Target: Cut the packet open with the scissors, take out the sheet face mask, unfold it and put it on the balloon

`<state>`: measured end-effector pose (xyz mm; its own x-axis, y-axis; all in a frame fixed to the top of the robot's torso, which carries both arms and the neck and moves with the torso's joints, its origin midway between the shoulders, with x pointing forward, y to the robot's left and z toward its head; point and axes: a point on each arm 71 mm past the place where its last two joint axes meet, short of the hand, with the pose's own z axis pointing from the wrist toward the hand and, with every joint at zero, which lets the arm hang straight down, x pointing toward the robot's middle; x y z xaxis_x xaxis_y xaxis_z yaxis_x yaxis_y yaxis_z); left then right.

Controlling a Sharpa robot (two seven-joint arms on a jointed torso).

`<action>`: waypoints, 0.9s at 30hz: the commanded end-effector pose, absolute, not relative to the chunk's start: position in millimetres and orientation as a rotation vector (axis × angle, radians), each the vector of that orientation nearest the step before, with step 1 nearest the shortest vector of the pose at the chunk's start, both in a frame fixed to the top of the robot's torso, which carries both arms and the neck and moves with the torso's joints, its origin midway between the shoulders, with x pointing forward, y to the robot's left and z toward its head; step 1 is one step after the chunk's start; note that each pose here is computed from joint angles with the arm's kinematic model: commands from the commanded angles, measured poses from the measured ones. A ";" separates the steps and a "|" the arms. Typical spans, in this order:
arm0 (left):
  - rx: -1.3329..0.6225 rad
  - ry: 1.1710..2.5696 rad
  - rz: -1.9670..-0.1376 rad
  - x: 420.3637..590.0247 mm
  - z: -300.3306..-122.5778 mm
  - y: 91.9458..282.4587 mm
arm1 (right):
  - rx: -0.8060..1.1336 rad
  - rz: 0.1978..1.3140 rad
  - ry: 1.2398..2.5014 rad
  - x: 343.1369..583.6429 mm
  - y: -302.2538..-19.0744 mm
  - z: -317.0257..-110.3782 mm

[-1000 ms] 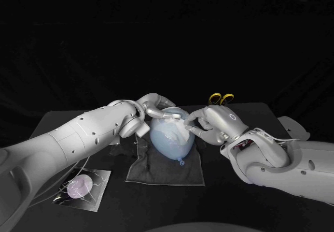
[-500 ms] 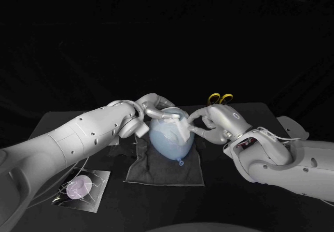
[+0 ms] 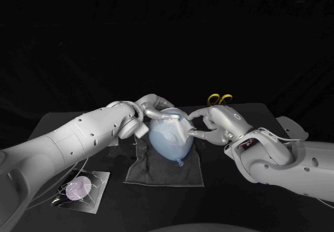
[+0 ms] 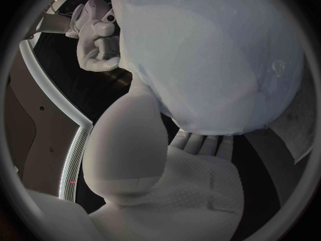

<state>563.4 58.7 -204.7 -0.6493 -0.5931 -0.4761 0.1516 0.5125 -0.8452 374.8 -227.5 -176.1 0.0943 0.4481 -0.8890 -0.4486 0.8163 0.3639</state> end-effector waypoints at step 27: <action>-0.361 1.992 -1.199 562.0 -207.2 59.5 | -0.244 0.655 1.289 352.9 -171.6 -201.4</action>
